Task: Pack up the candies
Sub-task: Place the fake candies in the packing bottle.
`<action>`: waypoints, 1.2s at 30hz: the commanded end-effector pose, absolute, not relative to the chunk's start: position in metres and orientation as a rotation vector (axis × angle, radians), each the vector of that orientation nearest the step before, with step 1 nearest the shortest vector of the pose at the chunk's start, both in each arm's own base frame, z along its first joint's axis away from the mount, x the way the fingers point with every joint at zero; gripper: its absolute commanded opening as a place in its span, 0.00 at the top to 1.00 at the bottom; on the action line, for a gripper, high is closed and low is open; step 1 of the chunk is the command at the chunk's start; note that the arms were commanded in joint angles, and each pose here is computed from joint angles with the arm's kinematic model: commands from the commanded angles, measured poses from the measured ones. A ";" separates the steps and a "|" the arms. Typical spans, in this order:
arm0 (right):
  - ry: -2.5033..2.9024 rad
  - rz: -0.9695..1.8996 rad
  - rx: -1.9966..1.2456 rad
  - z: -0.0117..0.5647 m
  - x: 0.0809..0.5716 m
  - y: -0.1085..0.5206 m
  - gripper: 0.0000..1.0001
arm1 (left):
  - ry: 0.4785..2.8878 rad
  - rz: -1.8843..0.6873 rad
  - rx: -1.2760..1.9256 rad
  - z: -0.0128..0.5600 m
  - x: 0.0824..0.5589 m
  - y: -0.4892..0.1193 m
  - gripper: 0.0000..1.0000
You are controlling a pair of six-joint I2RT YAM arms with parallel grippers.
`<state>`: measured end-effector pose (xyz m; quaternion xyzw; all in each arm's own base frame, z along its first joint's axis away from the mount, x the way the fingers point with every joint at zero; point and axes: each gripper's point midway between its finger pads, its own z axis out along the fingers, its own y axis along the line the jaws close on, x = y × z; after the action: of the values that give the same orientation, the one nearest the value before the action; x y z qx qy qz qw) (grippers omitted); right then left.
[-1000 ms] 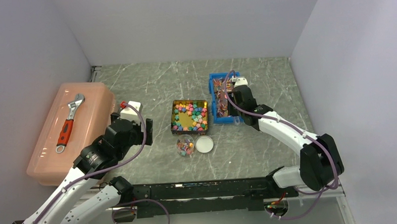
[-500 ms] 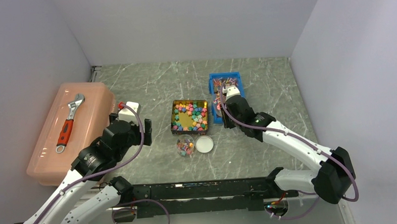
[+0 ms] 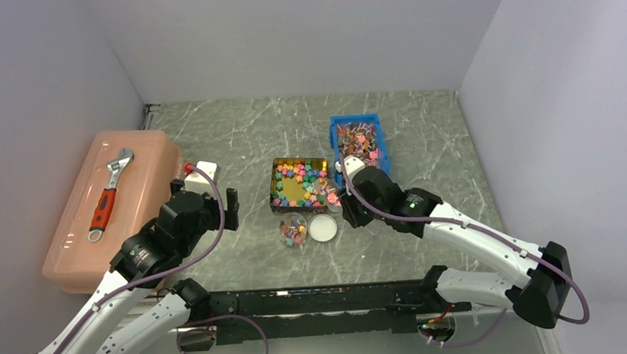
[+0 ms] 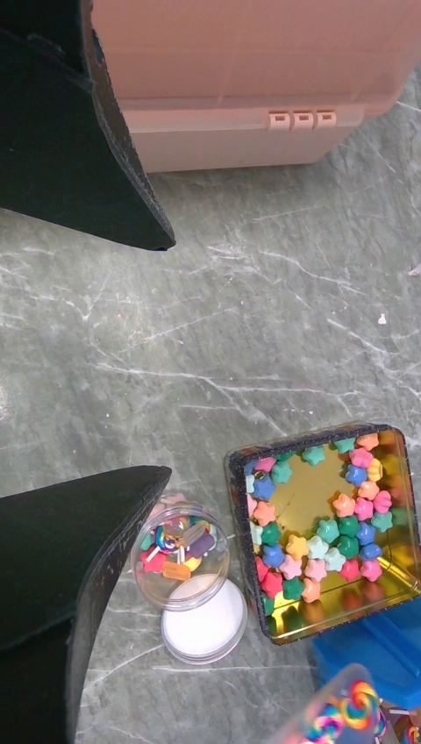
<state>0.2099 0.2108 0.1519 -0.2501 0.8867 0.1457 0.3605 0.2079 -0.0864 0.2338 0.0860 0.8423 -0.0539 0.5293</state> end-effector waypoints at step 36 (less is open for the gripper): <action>2.516 0.481 -1.213 0.166 0.121 0.264 1.00 | 1.931 -0.183 0.182 0.255 0.205 -0.085 0.01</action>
<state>0.1240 0.2616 0.1492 -0.4212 0.8768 0.1663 0.1616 0.2044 -0.0837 0.2406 0.0810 0.8343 -0.0625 0.5417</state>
